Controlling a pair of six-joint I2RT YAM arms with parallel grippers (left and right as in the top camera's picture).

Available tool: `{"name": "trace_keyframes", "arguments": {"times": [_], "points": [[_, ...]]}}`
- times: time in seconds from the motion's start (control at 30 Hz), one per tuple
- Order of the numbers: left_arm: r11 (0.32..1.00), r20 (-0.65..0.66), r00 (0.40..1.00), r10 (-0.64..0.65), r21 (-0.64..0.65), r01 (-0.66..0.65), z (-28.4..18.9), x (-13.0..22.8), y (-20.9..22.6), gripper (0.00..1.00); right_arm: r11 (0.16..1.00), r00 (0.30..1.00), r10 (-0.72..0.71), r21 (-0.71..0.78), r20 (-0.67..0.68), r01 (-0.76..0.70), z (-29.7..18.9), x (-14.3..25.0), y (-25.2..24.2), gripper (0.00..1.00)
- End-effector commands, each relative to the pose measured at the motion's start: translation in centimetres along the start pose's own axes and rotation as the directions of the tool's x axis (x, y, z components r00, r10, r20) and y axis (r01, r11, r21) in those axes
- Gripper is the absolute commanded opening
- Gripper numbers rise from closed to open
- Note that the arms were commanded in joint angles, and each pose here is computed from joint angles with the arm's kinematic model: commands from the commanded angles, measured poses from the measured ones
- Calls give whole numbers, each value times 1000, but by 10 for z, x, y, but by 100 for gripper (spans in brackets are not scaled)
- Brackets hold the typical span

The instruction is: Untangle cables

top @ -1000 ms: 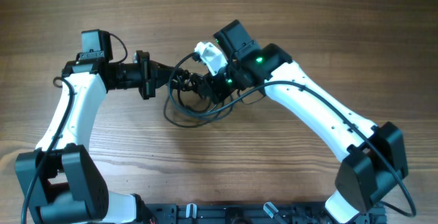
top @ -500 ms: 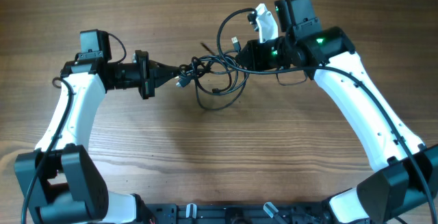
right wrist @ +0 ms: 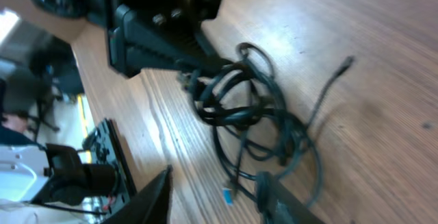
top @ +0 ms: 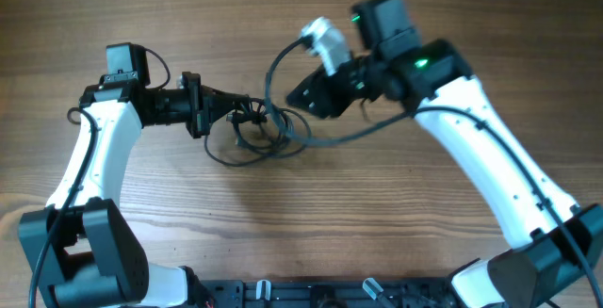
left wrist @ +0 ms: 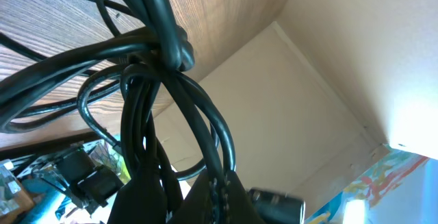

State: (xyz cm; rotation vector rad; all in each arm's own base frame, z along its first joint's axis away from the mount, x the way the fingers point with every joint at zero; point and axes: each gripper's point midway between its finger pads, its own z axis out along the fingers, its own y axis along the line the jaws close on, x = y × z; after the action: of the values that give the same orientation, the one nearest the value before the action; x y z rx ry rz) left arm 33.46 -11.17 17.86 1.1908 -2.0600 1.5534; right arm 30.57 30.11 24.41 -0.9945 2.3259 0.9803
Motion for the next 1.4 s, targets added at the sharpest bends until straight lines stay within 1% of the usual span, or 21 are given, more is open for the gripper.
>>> {"name": "trace_keyframes", "arguments": {"times": [0.0,0.03,0.13,0.2,0.47,0.6,1.03,1.23,1.37], "points": [[999,-16,999,40,27,-40,-5,9,-10,4,995,999,-40,88,-18,41,11,-1,5,35],[999,-16,999,40,27,-40,-5,9,-10,4,995,999,-34,90,-39,37,18,4,4,32],[999,-16,999,40,27,-40,-5,9,-10,4,998,995,-9,65,-99,16,34,20,-2,29],[999,-16,999,38,26,-38,-5,10,-9,4,999,992,-24,36,-124,28,44,29,-2,29],[999,-17,999,38,26,-38,-5,10,-9,4,999,986,18,42,-165,-11,82,44,-22,29],[999,-17,999,38,26,-38,-5,10,-9,4,999,985,-11,28,-175,16,95,49,-22,29],[999,-17,999,38,26,-38,-5,10,-9,4,996,994,-81,-31,-67,80,107,25,-18,29],[999,-20,999,38,28,-37,-5,10,-10,4,993,995,-78,-99,-62,72,121,27,-16,29],[999,-26,999,38,31,-37,-5,11,-10,4,995,1000,-11,-97,-27,9,132,18,-22,29]]}}
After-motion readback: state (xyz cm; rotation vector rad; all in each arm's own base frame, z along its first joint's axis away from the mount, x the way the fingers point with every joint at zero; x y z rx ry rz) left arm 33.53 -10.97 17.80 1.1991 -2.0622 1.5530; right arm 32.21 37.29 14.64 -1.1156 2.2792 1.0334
